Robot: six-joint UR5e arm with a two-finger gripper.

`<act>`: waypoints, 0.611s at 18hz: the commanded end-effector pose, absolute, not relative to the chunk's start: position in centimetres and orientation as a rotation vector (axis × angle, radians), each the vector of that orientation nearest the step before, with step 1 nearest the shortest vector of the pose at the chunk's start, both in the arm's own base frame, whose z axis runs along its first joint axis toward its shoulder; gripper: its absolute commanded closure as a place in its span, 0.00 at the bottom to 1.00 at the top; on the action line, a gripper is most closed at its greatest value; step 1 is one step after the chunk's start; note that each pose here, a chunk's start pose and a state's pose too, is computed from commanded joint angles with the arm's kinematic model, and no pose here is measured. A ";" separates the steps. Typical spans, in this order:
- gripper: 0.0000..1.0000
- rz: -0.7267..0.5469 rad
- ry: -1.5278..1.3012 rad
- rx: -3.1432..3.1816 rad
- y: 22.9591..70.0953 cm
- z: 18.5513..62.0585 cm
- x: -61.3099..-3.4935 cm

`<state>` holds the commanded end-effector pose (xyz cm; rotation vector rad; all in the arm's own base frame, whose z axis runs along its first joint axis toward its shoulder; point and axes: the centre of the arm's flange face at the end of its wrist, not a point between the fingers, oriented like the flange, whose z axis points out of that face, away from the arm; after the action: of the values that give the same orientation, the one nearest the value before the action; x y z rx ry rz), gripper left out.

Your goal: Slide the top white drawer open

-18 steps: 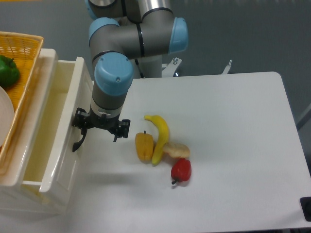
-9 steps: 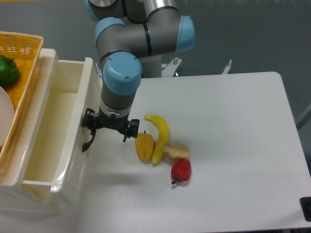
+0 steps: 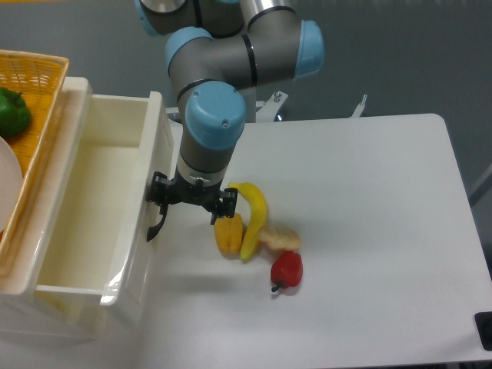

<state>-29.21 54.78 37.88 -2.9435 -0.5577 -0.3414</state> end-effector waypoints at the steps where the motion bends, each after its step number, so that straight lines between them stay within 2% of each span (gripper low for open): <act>1: 0.00 -0.342 -0.563 -2.943 54.7 37.8 -29.4; 11: 0.00 -0.336 -0.600 -2.930 53.7 37.6 -31.6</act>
<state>-31.60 53.67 37.63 -2.9298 -0.5995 -0.3356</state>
